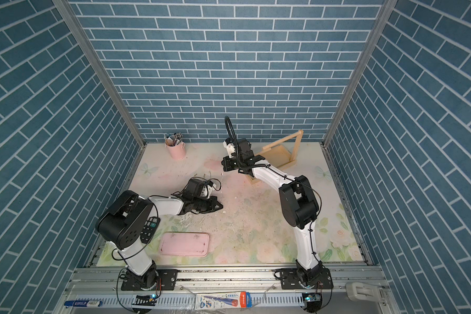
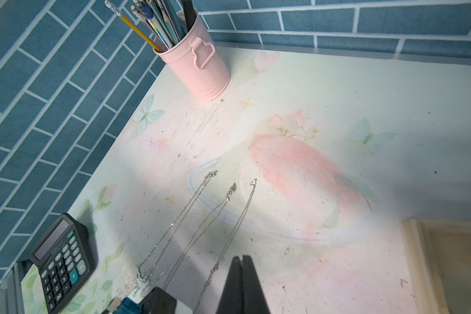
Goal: Take the necklace off the jewelry display stand
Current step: Place the necklace at the center of the board.
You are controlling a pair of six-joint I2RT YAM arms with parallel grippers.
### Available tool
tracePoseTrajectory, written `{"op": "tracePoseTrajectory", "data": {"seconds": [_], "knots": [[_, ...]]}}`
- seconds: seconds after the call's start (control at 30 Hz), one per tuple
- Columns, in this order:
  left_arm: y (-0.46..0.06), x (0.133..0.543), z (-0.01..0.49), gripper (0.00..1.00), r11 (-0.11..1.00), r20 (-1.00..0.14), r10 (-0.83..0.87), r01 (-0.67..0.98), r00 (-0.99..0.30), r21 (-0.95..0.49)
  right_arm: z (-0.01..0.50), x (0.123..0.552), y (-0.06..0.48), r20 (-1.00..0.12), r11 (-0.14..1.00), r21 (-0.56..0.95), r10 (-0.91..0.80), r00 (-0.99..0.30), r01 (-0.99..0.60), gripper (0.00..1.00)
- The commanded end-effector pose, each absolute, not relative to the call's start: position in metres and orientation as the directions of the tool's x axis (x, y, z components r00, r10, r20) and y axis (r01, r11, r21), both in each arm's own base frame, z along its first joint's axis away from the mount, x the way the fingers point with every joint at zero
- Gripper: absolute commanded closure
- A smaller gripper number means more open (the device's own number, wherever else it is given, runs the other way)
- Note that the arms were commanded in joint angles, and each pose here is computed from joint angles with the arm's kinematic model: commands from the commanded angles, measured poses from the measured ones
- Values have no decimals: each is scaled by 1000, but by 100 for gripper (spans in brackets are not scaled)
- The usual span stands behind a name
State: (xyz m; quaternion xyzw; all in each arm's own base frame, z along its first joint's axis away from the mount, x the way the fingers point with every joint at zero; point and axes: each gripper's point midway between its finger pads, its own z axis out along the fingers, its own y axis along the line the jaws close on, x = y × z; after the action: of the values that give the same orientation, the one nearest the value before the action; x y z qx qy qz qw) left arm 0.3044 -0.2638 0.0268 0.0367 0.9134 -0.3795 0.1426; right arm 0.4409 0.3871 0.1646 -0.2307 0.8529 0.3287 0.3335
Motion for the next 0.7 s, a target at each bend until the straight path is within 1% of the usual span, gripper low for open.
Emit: {"op": "tracePoseTrajectory", "data": {"seconds": [0.0, 0.43, 0.53, 0.67], "knots": [[-265, 307, 26, 97, 710, -272, -40, 164, -962, -685, 161, 445, 393, -711, 671, 428, -163, -684, -606, 100], [-262, 311, 17, 97, 717, -196, -94, 70, -976, -694, 148, 443, 391, -700, 676, 430, -169, -694, -598, 100], [-263, 311, 17, 95, 708, -181, -102, 57, -978, -703, 147, 443, 392, -700, 674, 431, -170, -694, -600, 100], [-265, 311, 18, 95, 695, -154, -119, 29, -981, -718, 146, 443, 393, -699, 672, 435, -168, -695, -600, 100]]}}
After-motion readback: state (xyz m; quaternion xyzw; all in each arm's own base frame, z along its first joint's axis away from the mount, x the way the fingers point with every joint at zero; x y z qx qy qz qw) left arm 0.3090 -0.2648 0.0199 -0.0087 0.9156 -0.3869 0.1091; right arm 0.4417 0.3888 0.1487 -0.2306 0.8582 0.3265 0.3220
